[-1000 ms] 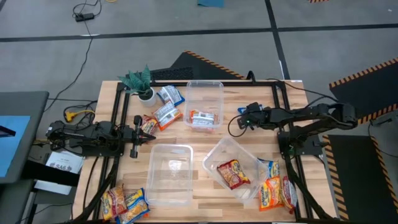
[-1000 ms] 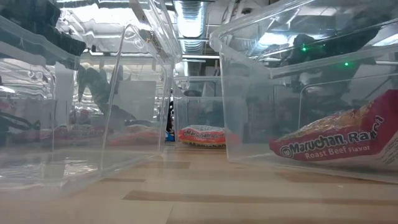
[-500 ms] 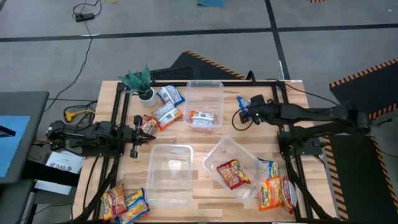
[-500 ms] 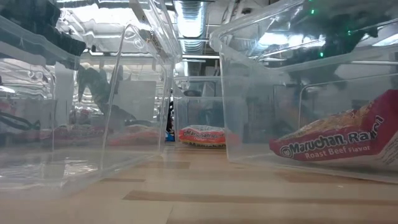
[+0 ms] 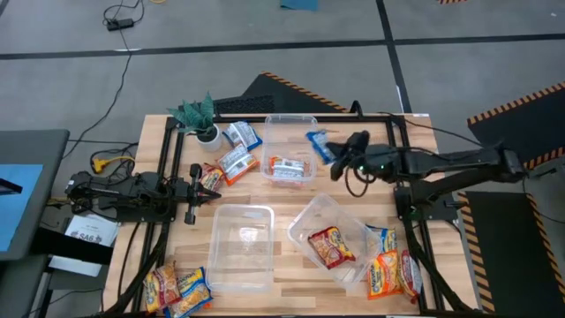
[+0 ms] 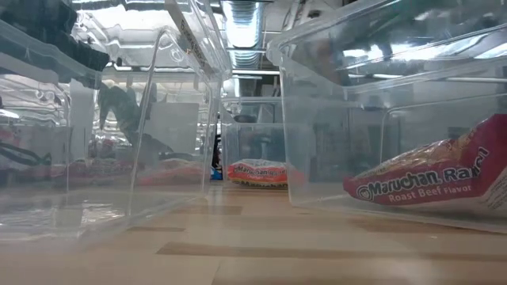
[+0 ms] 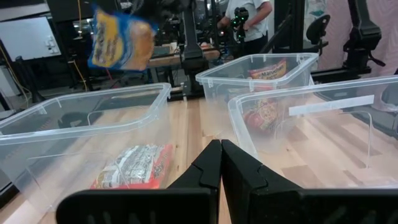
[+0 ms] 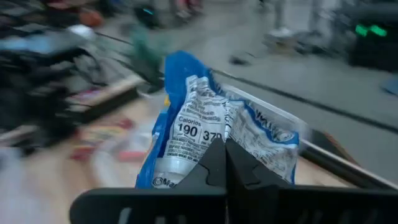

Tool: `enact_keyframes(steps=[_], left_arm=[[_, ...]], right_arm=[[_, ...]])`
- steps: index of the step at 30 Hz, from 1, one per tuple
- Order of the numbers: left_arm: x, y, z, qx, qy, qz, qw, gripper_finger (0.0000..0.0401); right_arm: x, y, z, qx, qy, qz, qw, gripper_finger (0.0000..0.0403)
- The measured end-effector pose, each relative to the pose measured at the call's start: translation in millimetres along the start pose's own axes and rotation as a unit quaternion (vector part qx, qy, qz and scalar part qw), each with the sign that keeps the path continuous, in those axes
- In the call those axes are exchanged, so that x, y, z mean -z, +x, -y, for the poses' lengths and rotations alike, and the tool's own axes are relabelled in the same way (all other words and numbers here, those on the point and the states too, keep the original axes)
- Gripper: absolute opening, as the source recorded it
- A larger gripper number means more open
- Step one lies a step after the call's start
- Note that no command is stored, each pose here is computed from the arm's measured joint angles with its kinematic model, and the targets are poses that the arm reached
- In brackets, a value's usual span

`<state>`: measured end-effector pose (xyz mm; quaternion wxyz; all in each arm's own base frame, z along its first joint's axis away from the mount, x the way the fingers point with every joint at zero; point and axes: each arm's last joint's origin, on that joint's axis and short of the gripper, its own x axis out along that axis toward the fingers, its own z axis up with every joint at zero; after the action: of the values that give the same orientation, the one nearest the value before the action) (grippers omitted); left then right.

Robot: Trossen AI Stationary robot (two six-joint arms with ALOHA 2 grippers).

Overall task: Sort Maruchan noodles
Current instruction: Put the blue noodle pack into the bottom left transparent bin

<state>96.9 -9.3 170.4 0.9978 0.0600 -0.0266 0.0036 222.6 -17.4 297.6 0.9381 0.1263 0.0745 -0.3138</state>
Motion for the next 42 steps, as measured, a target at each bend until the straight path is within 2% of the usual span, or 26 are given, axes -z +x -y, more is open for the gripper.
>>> enact_keyframes(steps=[9, 16, 26, 33, 39, 42], left_arm=[[0.0, 0.0, 0.0, 0.000, 0.000, 0.000, 1.000, 0.0000], [0.1, 0.0, 0.0, 0.000, 0.000, 0.000, 1.000, 0.0000], [0.1, 0.0, 0.0, 0.000, 0.000, 0.000, 1.000, 0.0000], [0.1, 0.0, 0.0, 0.000, 0.000, 0.000, 1.000, 0.0000], [0.0, 0.0, 0.0, 0.000, 0.000, 0.000, 1.000, 0.0000], [0.0, 0.0, 0.0, 0.000, 0.000, 0.000, 1.000, 0.0000]], right_arm=[[-4.9, 9.5, -73.9, -0.147, -0.037, 0.029, 0.988, 0.0006], [1.9, 24.4, -131.9, -0.242, -0.074, 0.003, 0.968, 0.0006], [32.3, 58.6, -199.8, -0.321, -0.110, -0.036, 0.940, 0.0006], [43.9, 76.9, -227.8, -0.380, -0.114, -0.054, 0.916, 0.0006], [56.6, 86.7, -234.9, -0.384, -0.124, -0.071, 0.912, 0.0006], [54.4, 86.7, -234.8, -0.385, -0.121, -0.067, 0.912, 0.0006]])
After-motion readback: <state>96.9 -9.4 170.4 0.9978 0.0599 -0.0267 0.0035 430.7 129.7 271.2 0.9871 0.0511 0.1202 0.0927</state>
